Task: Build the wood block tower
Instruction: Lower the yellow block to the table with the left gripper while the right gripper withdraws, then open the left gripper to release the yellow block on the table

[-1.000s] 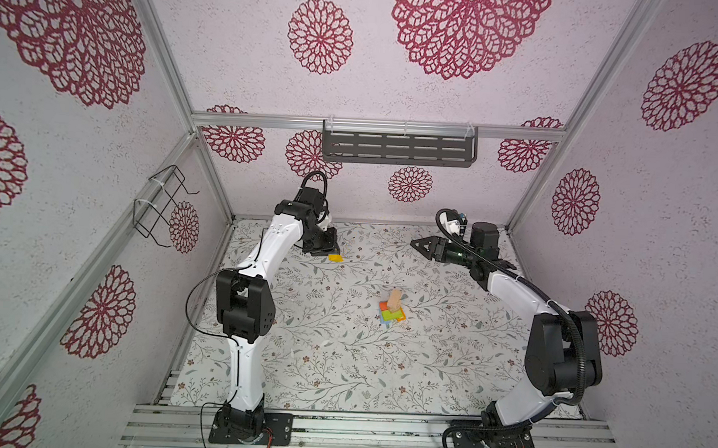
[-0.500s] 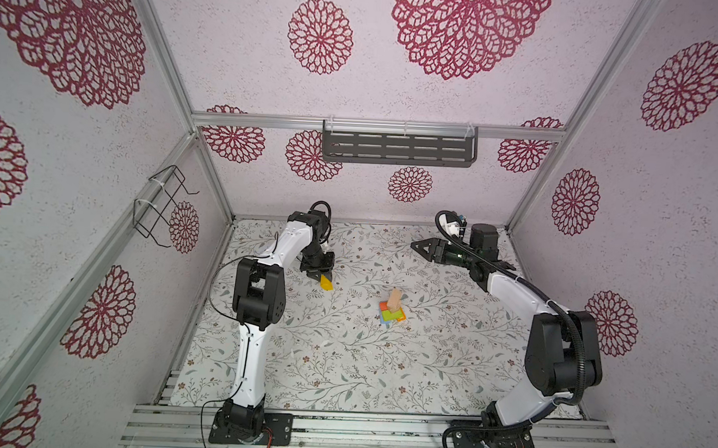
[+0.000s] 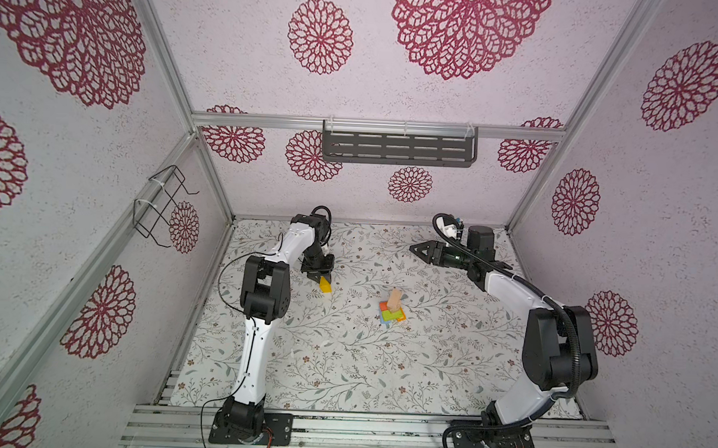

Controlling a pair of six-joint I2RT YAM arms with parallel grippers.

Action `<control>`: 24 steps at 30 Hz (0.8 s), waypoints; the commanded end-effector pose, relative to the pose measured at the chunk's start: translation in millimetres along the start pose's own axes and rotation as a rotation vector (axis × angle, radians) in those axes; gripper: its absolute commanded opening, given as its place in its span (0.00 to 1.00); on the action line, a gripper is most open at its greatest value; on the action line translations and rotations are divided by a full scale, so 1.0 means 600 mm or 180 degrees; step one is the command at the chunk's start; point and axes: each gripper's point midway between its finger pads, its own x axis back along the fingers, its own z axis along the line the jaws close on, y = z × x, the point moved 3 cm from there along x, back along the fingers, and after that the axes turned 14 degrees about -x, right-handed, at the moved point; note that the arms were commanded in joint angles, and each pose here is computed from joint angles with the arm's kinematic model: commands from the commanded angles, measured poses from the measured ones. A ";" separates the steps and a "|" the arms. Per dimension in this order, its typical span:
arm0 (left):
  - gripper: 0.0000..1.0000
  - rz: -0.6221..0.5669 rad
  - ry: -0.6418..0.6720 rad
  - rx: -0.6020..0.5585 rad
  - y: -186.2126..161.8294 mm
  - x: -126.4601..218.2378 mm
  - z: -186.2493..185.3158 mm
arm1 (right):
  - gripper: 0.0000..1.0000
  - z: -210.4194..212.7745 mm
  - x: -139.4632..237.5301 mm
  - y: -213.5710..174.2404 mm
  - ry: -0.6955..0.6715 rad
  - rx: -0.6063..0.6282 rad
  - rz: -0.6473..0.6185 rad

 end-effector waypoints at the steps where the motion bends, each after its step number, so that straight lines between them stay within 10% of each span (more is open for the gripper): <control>1: 0.17 0.0036 0.0142 -0.0023 0.008 -0.020 0.023 | 0.60 0.032 0.007 0.020 0.0090 0.0276 -0.0113; 24: 0.66 -0.0082 0.0415 -0.0007 0.020 0.008 0.035 | 0.63 0.054 0.030 0.021 0.0013 0.0453 -0.0268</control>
